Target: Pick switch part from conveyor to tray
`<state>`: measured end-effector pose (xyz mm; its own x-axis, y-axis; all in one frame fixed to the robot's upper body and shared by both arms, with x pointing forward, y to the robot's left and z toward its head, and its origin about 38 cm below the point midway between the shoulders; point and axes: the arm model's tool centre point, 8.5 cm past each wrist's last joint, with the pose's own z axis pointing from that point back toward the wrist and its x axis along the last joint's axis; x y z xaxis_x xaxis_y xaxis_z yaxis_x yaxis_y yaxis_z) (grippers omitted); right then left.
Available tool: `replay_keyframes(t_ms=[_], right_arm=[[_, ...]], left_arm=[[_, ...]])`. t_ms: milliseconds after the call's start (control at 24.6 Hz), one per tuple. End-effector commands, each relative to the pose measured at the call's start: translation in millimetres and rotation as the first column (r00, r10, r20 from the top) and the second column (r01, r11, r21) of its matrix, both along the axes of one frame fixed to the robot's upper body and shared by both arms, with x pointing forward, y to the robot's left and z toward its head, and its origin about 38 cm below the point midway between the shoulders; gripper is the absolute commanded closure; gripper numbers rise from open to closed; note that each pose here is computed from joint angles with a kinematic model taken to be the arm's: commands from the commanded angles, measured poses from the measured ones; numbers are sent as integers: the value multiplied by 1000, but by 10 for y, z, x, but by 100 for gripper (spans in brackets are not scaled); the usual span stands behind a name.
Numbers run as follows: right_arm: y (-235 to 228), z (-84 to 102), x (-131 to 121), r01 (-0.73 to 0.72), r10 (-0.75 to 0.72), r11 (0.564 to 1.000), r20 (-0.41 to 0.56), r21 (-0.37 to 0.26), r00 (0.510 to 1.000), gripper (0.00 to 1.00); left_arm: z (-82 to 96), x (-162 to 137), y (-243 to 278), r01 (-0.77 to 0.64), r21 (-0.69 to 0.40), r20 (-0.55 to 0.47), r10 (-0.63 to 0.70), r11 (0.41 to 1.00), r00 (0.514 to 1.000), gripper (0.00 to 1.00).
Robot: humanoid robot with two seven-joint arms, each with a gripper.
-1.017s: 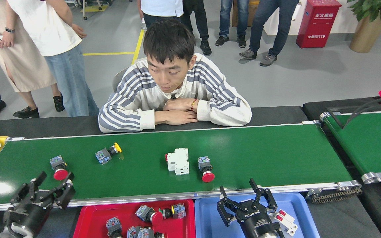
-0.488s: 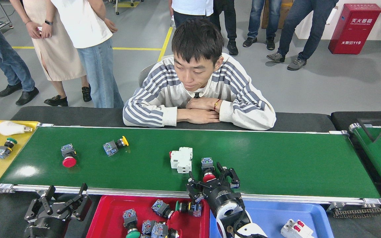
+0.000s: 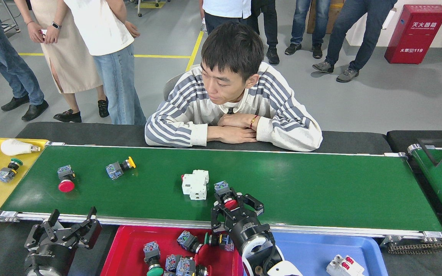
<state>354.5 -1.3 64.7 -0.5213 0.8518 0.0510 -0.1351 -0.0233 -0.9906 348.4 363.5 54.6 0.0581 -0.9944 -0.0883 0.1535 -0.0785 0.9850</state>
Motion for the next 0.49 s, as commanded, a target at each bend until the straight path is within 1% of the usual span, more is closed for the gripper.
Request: replay_keyframes(t_ms=[0,41,81,122,163,285,325,366,407,448], right_arm=[[86,135,-272,-146,144,989,59,31,988,61],[124,135,-447,-206,203,977,63,45,977,0],[145,148,-544,-241,237,969,67,59,969,1],[172,133,-648,-285,281,956,63,69,958,0],[192,133,-691,-314,310,947,62,75,949,0],[204,168,-691,-322,317,943,70,85,946,0],[153,172,-654,-308,302,947,71,88,951,0],[3,203,-560,-263,257,960,80,92,963,0],[-149,247,-477,-220,211,970,95,98,973,0],[-402,290,-359,-143,130,983,114,113,985,0]], left_arm=[[120,64,61,-2,15,34,2,1000,999,1],[132,83,62,-3,13,37,3,1000,999,1],[135,87,68,-3,15,37,3,1000,999,1],[140,93,66,-2,14,39,1,1000,999,1],[145,90,63,1,16,39,-1,1000,999,1],[113,53,10,27,19,29,-27,999,999,1],[104,40,-20,53,17,25,-54,998,998,1],[129,31,-101,105,14,30,-106,994,994,1],[139,15,-148,129,10,33,-129,992,991,1],[169,-8,-203,154,10,42,-155,988,987,1]])
